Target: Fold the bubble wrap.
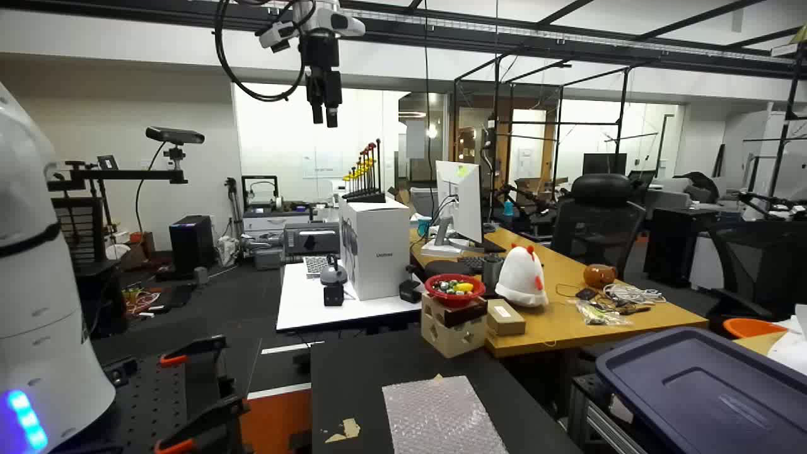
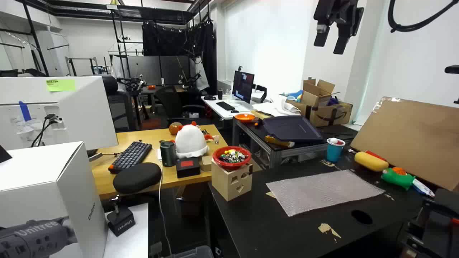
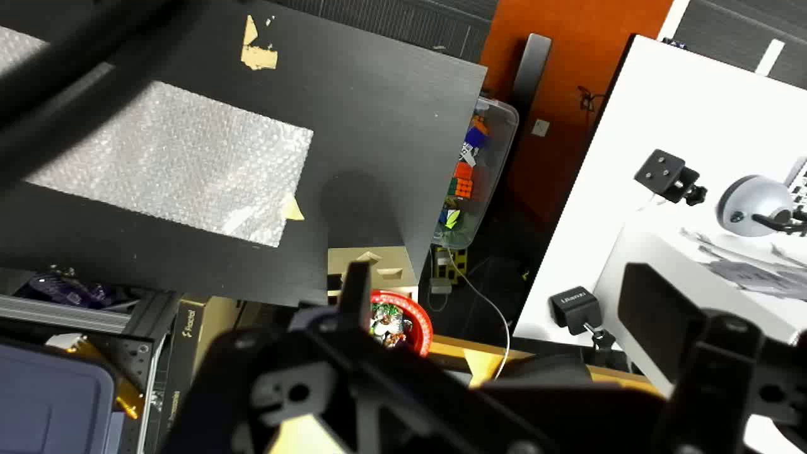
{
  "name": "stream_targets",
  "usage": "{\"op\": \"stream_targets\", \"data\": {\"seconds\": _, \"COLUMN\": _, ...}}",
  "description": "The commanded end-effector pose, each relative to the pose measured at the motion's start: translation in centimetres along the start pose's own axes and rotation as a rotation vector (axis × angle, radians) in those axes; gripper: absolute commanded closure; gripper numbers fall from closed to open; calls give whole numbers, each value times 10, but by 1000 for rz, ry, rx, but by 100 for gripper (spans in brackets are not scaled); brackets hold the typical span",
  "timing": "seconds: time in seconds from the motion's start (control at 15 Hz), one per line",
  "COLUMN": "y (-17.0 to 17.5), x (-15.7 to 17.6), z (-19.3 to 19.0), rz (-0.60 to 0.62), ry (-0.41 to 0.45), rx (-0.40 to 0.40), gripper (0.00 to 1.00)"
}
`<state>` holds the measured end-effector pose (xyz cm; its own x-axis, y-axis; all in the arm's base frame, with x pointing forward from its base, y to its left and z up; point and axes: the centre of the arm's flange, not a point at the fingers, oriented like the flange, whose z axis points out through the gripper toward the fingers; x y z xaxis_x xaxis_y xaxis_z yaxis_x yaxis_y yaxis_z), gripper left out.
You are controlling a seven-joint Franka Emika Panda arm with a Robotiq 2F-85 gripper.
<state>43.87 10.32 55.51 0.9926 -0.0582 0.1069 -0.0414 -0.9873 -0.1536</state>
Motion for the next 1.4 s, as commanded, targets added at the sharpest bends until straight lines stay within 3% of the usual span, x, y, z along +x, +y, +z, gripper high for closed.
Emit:
{"op": "stream_targets", "data": {"seconds": 0.0, "y": 0, "x": 0, "z": 0, "rz": 0, "ry": 0, "rx": 0, "gripper": 0}}
{"op": "stream_targets", "data": {"seconds": 0.47, "y": 7, "x": 48, "z": 48, "rz": 134, "ry": -45, "rx": 27, "gripper": 0}}
{"op": "stream_targets", "data": {"seconds": 1.33, "y": 61, "x": 122, "z": 183, "rz": 805, "ry": -49, "rx": -62, "gripper": 0}}
